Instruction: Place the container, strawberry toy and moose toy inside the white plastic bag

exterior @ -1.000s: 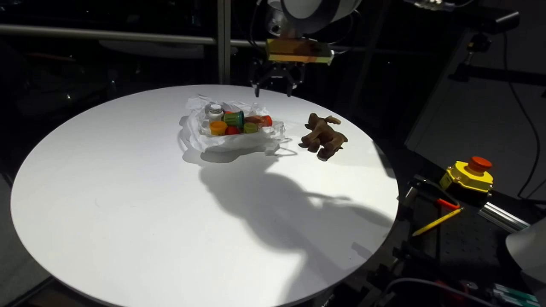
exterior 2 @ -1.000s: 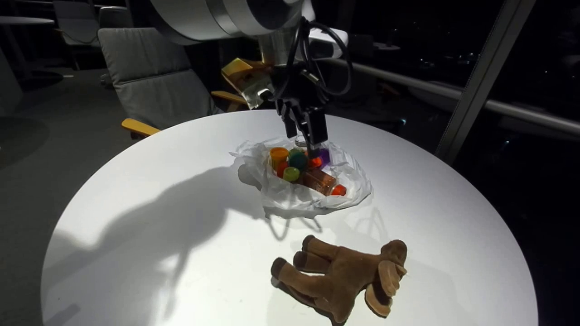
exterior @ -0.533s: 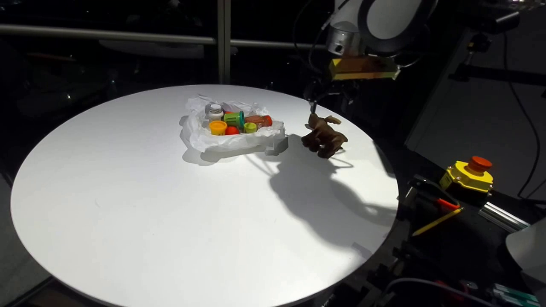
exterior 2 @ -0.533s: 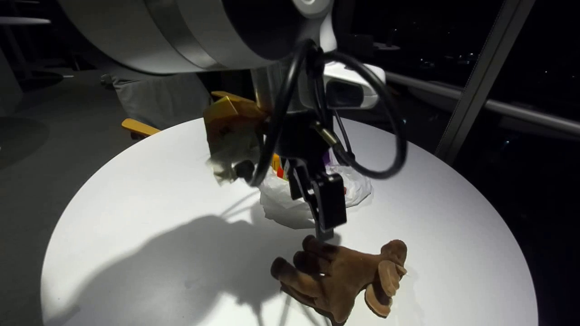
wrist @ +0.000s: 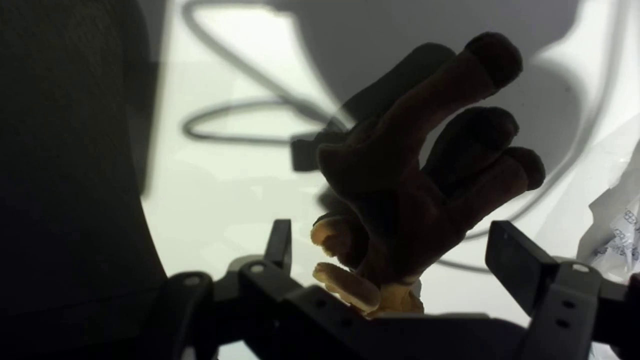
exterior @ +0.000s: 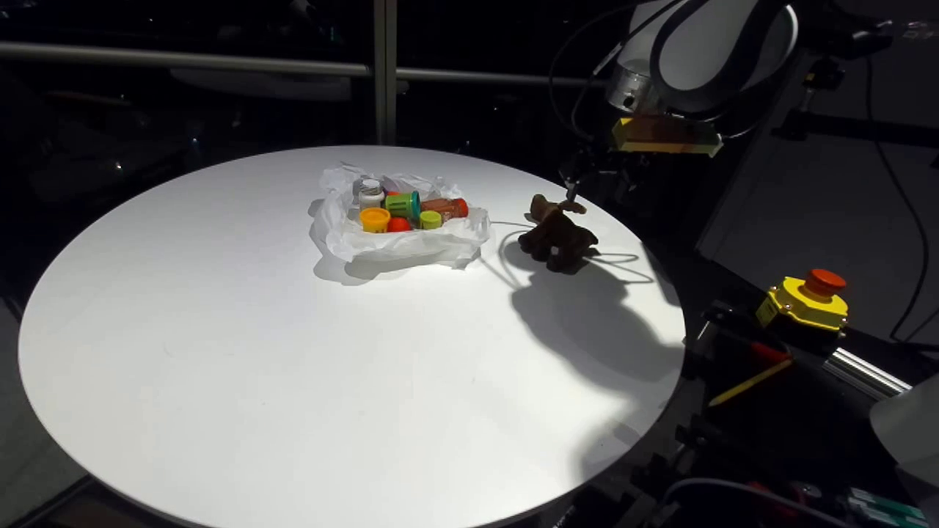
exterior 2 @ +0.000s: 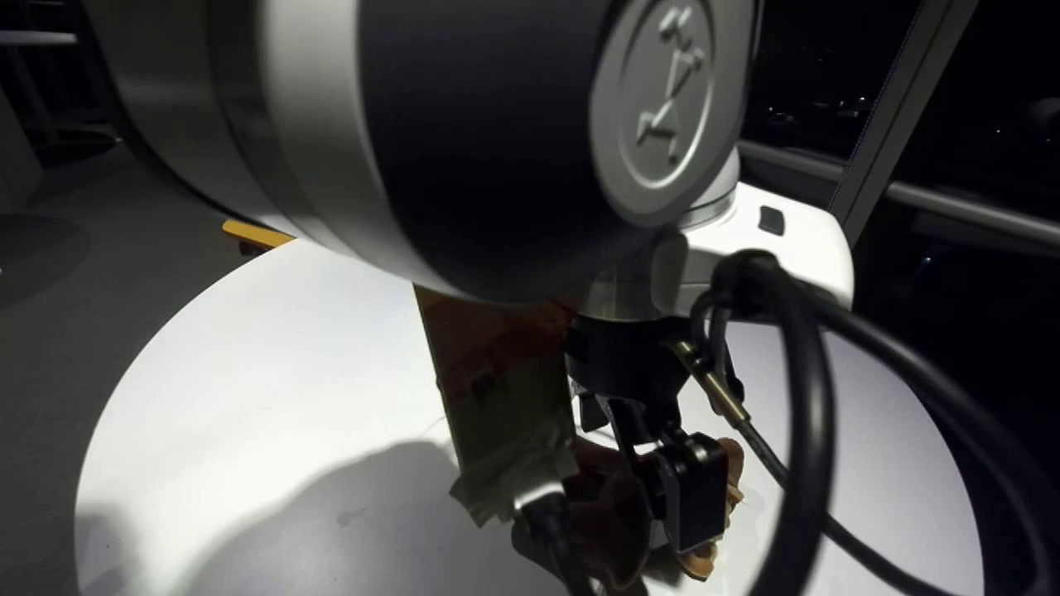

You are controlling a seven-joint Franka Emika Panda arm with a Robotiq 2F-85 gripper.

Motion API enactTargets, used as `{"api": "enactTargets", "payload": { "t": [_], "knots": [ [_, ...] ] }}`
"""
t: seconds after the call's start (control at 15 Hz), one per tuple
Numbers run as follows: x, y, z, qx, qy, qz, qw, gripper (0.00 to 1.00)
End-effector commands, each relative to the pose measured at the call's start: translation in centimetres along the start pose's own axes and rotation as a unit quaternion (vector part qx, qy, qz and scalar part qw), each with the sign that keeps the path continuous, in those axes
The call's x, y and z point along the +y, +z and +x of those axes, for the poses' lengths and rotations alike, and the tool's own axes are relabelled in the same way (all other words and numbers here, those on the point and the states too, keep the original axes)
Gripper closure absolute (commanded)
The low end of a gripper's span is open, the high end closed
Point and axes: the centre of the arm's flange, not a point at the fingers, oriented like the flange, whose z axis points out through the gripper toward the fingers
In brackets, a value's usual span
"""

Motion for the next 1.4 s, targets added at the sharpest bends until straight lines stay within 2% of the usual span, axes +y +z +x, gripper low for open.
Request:
{"api": "enactTargets", "payload": {
  "t": [0.0,0.4,0.67,0.73,0.8,0.87,1.13,1.33],
  "knots": [
    [-0.2,1.9,1.6,0.003,-0.004,0.022,0.9997,0.00],
    [-2.2,5.0,3.6,-0.010,0.004,0.024,0.9997,0.00],
    [-2.2,7.1,5.5,-0.015,0.016,0.020,0.9996,0.00],
    [-2.2,7.5,5.8,-0.018,0.016,0.020,0.9995,0.25],
    [-2.1,7.8,6.1,-0.020,0.016,0.019,0.9995,0.27],
    [-2.1,8.1,6.4,-0.020,0.017,0.019,0.9995,0.34],
    [-2.2,7.7,6.5,-0.025,0.017,0.029,0.9991,0.67],
    [-2.4,4.7,6.5,-0.009,0.025,0.033,0.9991,0.88]
  ]
}}
